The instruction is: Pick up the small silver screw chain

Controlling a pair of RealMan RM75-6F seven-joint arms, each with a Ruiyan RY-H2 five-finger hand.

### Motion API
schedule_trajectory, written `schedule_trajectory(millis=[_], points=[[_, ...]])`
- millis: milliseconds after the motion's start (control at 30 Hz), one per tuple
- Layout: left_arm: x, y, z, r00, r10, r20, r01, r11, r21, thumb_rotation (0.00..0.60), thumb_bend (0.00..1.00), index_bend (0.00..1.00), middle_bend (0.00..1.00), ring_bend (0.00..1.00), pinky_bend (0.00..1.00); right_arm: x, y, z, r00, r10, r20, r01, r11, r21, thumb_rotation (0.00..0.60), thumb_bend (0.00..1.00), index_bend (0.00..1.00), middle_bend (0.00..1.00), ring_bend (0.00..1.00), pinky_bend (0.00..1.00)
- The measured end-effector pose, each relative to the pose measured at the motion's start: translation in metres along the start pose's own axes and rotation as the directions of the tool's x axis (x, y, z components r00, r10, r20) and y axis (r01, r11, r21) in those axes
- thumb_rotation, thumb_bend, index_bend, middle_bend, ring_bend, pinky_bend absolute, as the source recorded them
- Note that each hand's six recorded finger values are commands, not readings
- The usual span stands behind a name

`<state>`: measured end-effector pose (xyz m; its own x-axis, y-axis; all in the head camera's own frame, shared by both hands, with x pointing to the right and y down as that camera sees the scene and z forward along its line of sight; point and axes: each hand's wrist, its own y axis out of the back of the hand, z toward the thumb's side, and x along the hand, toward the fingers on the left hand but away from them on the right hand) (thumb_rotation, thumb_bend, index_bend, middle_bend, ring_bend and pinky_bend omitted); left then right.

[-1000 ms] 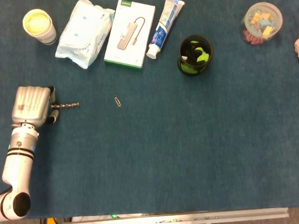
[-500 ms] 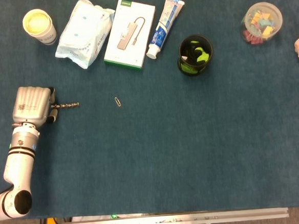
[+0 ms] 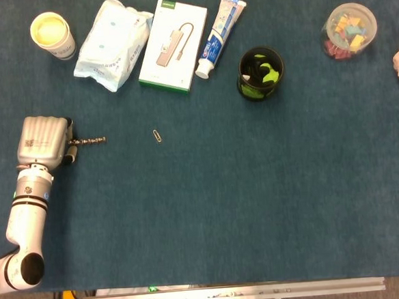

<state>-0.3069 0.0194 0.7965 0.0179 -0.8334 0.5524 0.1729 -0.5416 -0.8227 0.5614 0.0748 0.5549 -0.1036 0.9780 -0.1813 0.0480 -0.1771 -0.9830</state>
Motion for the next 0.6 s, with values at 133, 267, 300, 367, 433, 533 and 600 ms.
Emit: schedule_trajectory(millis=[133, 267, 300, 367, 433, 533, 600], points=[[0.0015, -0.0001, 0.0001, 1.000, 0.000, -0.003, 0.000, 1.000, -0.001, 0.600, 0.31, 0.53, 0.84, 0.87, 0.95, 0.0002, 0.0001, -0.0007, 1.000, -0.001, 0.003, 0.001, 1.000, 0.000, 0.600, 0.00, 0.12, 0.29, 0.13, 0.19], [0.0028, 0.0002, 0.0008, 1.000, -0.001, -0.004, 0.001, 1.000, 0.001, 0.600, 0.31, 0.54, 0.84, 0.87, 0.95, 0.0009, 0.0003, -0.0012, 1.000, -0.002, 0.006, 0.002, 1.000, -0.001, 0.600, 0.00, 0.12, 0.29, 0.13, 0.19], [0.0030, 0.0003, 0.0008, 1.000, -0.001, -0.004, 0.001, 1.000, 0.001, 0.600, 0.31, 0.54, 0.84, 0.87, 0.95, 0.0010, 0.0004, -0.0013, 1.000, -0.002, 0.006, 0.002, 1.000, -0.002, 0.600, 0.00, 0.12, 0.29, 0.13, 0.19], [0.0033, 0.0006, 0.0012, 1.000, -0.002, -0.004, 0.002, 1.000, 0.001, 0.600, 0.33, 0.54, 0.84, 0.87, 0.95, 0.0013, 0.0005, -0.0015, 1.000, -0.003, 0.006, 0.003, 1.000, -0.002, 0.600, 0.00, 0.12, 0.29, 0.13, 0.19], [0.0034, 0.0010, 0.0015, 1.000, -0.003, -0.003, 0.003, 1.000, -0.001, 0.600, 0.34, 0.54, 0.84, 0.87, 0.95, 0.0016, 0.0006, -0.0019, 1.000, -0.004, 0.008, 0.004, 1.000, -0.003, 0.600, 0.00, 0.12, 0.29, 0.13, 0.19], [0.0033, 0.0027, 0.0016, 1.000, -0.002, -0.003, 0.002, 1.000, -0.004, 0.600, 0.36, 0.55, 0.84, 0.87, 0.95, 0.0023, 0.0007, -0.0025, 1.000, -0.005, 0.009, 0.005, 1.000, -0.005, 0.600, 0.00, 0.12, 0.29, 0.14, 0.19], [0.0029, 0.0035, 0.0017, 1.000, -0.004, -0.003, 0.004, 1.000, -0.009, 0.600, 0.36, 0.55, 0.84, 0.87, 0.95, 0.0027, 0.0009, -0.0028, 1.000, -0.007, 0.010, 0.007, 1.000, -0.006, 0.600, 0.00, 0.12, 0.29, 0.14, 0.19]])
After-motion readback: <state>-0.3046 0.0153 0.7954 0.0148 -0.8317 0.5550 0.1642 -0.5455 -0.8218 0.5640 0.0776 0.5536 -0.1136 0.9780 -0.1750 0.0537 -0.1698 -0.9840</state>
